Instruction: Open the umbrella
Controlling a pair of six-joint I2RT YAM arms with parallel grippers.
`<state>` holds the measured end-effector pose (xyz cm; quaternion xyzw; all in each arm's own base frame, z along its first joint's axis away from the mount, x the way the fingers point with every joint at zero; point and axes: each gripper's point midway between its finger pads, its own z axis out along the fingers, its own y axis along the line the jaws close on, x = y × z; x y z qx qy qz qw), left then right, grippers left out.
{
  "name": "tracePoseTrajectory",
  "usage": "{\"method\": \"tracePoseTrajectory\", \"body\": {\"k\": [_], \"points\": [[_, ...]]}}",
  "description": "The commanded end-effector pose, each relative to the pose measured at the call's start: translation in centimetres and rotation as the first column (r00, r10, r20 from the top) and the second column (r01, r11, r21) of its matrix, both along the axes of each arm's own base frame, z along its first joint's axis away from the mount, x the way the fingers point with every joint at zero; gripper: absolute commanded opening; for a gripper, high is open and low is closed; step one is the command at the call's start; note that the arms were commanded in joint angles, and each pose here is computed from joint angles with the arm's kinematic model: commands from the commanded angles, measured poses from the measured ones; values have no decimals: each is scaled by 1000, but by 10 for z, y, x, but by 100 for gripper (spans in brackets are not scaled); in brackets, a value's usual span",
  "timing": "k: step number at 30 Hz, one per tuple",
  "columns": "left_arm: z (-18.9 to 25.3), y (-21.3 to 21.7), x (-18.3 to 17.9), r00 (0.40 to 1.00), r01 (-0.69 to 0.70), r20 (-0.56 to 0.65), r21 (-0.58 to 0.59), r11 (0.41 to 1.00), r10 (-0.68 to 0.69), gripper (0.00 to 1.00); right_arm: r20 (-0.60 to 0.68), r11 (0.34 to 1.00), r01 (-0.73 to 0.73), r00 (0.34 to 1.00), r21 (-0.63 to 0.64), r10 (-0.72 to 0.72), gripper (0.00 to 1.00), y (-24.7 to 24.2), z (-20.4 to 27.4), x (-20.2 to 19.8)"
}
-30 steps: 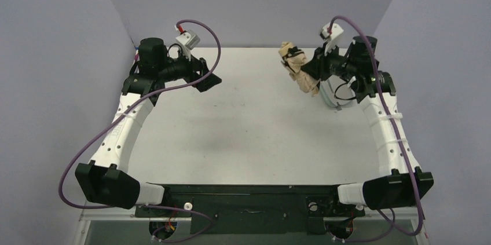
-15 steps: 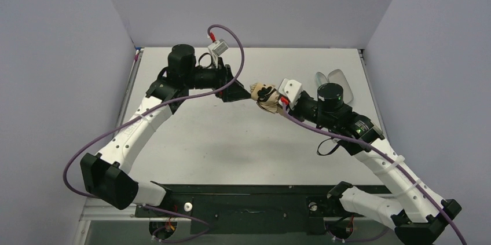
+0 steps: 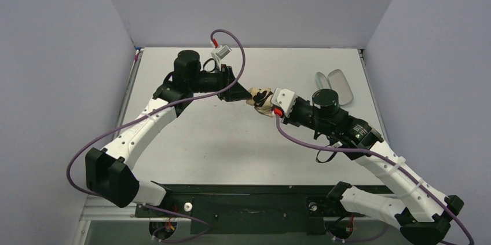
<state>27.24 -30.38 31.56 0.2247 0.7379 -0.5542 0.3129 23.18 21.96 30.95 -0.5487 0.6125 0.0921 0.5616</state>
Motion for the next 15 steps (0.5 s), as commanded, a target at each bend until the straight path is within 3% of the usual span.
{"method": "tracePoseTrajectory", "body": {"k": [1,9,11,15], "points": [[20,-1,1,997,-4,80,-40,999,7,39,125,997,-33,992,63,25,0,5,35,-3],[15,-3,-4,997,2,76,-35,999,1,38,164,998,-47,986,42,40,0,7,38,-6],[14,-3,-6,997,6,74,-37,999,-3,35,166,998,-46,985,42,38,0,7,39,-6],[19,1,-11,998,32,65,-74,997,-27,19,163,999,-42,986,19,38,0,4,34,-7]]}}
